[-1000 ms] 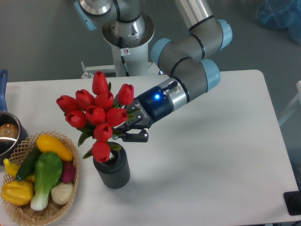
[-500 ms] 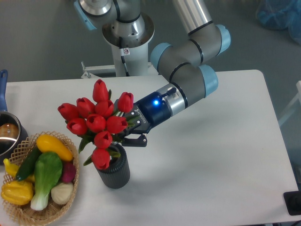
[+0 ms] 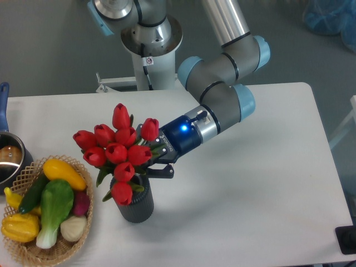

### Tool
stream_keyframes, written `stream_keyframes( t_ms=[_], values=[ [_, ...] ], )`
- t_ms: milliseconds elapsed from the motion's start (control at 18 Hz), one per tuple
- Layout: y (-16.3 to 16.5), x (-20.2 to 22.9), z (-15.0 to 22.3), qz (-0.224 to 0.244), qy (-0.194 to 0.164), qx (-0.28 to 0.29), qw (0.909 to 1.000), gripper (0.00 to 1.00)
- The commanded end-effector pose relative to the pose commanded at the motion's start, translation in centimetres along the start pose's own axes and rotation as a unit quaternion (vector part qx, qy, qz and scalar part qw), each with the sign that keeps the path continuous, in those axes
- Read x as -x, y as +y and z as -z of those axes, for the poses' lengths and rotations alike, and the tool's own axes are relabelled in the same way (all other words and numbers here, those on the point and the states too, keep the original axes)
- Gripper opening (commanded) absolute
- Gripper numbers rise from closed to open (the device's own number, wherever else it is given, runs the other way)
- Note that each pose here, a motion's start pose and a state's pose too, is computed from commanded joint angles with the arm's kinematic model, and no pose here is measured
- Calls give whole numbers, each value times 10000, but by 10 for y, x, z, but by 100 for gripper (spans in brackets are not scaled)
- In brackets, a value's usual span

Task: Insert the flowers into the vase
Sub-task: 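Lower the tulip stems into the black vase opening, then push the bouquet further down into the vase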

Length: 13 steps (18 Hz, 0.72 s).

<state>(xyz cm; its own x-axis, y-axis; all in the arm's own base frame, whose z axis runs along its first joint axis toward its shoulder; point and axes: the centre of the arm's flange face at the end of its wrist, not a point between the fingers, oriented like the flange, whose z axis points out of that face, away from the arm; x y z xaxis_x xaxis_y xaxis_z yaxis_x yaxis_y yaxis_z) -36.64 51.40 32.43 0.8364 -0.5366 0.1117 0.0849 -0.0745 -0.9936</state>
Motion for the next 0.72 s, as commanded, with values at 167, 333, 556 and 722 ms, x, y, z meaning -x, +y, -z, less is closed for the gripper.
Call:
stream_keyframes(
  t_ms=[167,333,556,722],
  values=[
    [12,-1,2,-137,-13,-1,9999,12],
    [22,2,1,-92,-16,29,10000,13],
    [28,1,1,-38,-15,30,10000,15],
    [41,1,2,-183,-19,29,9998,15]
  ],
)
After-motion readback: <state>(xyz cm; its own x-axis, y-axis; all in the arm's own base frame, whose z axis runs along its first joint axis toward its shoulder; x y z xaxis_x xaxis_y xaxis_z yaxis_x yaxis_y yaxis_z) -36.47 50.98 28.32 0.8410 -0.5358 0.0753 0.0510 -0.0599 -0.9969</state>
